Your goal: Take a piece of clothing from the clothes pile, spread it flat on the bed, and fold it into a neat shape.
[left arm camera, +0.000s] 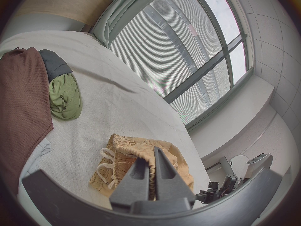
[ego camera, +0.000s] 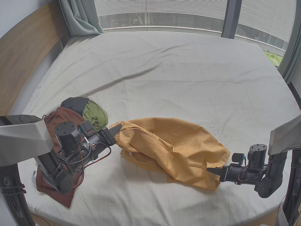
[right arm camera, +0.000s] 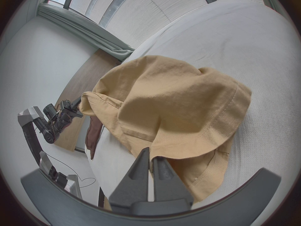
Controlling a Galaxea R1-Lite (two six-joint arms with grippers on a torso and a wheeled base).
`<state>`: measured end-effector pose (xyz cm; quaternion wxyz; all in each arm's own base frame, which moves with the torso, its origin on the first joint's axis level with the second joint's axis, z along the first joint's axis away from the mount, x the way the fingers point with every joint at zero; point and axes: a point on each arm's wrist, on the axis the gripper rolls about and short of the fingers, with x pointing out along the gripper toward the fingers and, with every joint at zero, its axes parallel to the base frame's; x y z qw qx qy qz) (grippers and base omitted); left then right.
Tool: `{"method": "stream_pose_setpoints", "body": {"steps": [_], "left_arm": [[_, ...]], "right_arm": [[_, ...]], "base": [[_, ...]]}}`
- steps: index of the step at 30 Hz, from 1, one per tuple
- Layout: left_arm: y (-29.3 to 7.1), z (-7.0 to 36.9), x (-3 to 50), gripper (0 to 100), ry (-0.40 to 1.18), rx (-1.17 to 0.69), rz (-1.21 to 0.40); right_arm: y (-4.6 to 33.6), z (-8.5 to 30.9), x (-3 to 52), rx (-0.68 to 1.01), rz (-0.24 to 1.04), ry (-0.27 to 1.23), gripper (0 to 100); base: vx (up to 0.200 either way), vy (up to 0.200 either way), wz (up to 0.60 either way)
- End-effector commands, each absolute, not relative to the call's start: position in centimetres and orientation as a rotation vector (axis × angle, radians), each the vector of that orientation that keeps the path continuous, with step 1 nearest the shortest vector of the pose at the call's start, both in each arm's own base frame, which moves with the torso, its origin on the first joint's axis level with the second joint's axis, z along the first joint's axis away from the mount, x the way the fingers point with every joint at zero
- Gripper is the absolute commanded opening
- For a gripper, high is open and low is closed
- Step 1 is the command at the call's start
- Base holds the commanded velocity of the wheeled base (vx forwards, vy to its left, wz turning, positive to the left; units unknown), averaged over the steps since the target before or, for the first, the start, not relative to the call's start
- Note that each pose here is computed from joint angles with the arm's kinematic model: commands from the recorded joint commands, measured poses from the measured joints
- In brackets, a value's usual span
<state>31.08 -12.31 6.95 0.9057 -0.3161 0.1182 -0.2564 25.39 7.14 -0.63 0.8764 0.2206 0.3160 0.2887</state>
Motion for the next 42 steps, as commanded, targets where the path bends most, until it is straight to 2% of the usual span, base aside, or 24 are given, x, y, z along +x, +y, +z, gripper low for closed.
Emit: {"method": "stream_pose_setpoints", "body": {"steps": [1, 13, 25, 36, 42], "left_arm": [[-12.1, 6.9, 31.1, 0, 0.244, -0.657, -0.524], [-10.9, 8.4, 29.8, 0, 0.212, -0.597, -0.526], [-7.8, 11.0, 28.9, 0, 0.159, -0.597, -0.518], [-6.8, 12.0, 26.7, 0, 0.192, -0.597, -0.555], [-7.1, 11.7, 26.3, 0, 0.262, -0.597, -0.544]], "right_arm": [[7.0, -1.5, 25.5, 0.454, 0.59, 0.682, 0], [5.6, 5.2, 24.5, 0.468, 0.648, 0.458, 0], [2.9, 8.9, 24.8, 0.509, 0.69, 0.311, 0], [2.2, 10.2, 26.0, 0.524, 0.672, 0.245, 0], [2.3, 8.8, 26.2, 0.539, 0.662, 0.3, 0]], "base": [[0.0, 0.0, 0.0], [0.0, 0.0, 0.0], [0.0, 0.0, 0.0], [0.0, 0.0, 0.0], [0.0, 0.0, 0.0]]}}
